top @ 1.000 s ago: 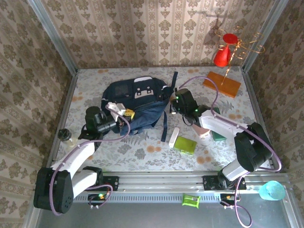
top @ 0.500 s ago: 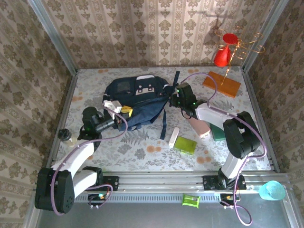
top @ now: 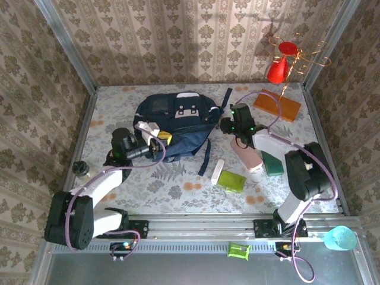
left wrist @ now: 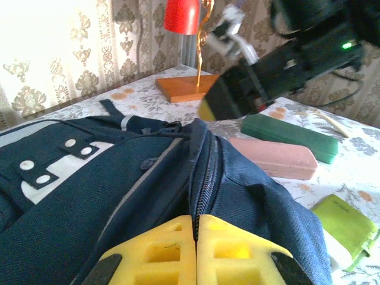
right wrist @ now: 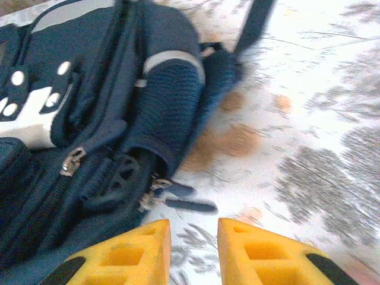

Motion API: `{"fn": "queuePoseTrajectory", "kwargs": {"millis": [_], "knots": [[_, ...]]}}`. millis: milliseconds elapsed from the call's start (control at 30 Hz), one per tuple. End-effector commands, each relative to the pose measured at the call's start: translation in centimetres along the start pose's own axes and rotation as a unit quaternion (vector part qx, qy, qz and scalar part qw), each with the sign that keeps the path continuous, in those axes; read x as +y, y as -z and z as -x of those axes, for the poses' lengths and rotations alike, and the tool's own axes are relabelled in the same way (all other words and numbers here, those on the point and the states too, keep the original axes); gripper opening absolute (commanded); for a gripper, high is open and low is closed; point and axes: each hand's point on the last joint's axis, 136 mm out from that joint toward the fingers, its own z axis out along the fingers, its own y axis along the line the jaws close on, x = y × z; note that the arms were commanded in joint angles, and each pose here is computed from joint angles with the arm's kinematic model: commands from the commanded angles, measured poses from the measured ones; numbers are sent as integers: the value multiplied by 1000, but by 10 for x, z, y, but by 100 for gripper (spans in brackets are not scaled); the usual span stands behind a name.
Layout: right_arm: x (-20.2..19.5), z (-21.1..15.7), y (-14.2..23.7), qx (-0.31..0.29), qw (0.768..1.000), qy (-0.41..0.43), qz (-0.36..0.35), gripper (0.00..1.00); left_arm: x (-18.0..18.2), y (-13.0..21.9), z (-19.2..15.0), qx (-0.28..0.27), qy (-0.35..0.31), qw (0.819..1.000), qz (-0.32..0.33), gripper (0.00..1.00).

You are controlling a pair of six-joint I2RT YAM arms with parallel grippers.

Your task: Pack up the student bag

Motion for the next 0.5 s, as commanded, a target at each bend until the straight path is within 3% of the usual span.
{"fn": "queuePoseTrajectory", "kwargs": {"millis": [0,200,467], "knots": [[-15,-1,40,-5,1000,12,-28,35,18,-5,22,-18,-23,998,50,0],[-20,-15,84,-11,1000,13,-20,42,3,-13,-22,34,29,998,52,4],[48,-11,80,-19,995,31,95,54,-13,16,-37,48,132,986,90,52]]}}
